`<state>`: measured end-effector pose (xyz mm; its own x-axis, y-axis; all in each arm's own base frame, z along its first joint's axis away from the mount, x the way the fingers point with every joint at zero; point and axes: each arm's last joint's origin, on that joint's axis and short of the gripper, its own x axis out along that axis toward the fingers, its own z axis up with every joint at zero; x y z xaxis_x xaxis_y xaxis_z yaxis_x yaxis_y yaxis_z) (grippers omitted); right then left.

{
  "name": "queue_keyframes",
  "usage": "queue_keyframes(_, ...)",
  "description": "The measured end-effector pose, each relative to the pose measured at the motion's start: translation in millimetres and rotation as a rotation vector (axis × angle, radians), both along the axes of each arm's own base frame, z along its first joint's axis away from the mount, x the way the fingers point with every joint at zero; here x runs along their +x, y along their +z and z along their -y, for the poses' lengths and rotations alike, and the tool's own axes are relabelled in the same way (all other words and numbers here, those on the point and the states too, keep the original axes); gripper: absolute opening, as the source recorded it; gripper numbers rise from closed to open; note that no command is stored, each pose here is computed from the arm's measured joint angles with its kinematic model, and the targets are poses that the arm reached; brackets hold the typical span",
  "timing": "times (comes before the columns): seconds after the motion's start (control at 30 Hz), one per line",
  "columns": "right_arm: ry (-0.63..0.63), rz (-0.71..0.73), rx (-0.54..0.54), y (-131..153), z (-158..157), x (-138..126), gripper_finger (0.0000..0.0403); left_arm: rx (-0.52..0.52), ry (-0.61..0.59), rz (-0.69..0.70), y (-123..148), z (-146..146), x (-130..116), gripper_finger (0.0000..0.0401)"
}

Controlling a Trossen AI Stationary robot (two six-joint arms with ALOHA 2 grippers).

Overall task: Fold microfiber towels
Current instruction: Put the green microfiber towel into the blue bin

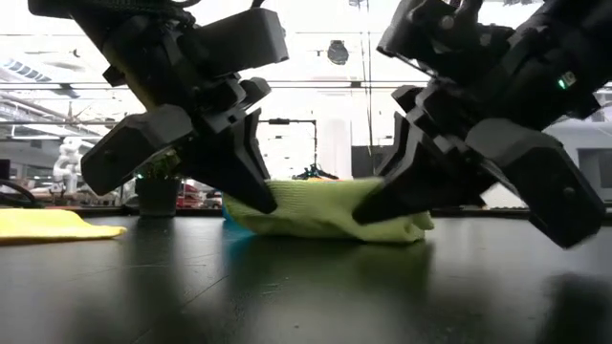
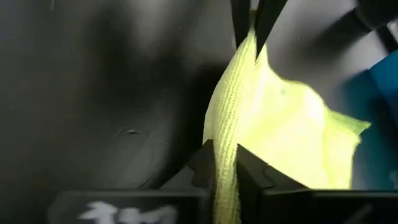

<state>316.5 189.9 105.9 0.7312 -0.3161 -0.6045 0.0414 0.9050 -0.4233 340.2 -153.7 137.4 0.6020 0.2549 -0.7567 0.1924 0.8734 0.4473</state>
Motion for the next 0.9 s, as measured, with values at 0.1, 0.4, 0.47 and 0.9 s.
queue_keyframes(0.1,-0.001,0.019,-0.014,8,2,1,0.0008,0.014,0.014,-0.014,3,-2,-3,0.0007)
queue_keyframes(0.4,-0.021,0.115,-0.09,71,38,10,0.0002,0.099,0.071,0.093,78,-22,-29,0.0004)
queue_keyframes(0.47,-0.036,0.14,-0.112,88,54,13,0.0002,0.111,0.087,0.127,100,-34,-38,0.0005)
queue_keyframes(0.9,-0.202,0.237,-0.158,155,208,22,0.0001,0.334,0.283,0.174,160,-169,-42,0.0005)
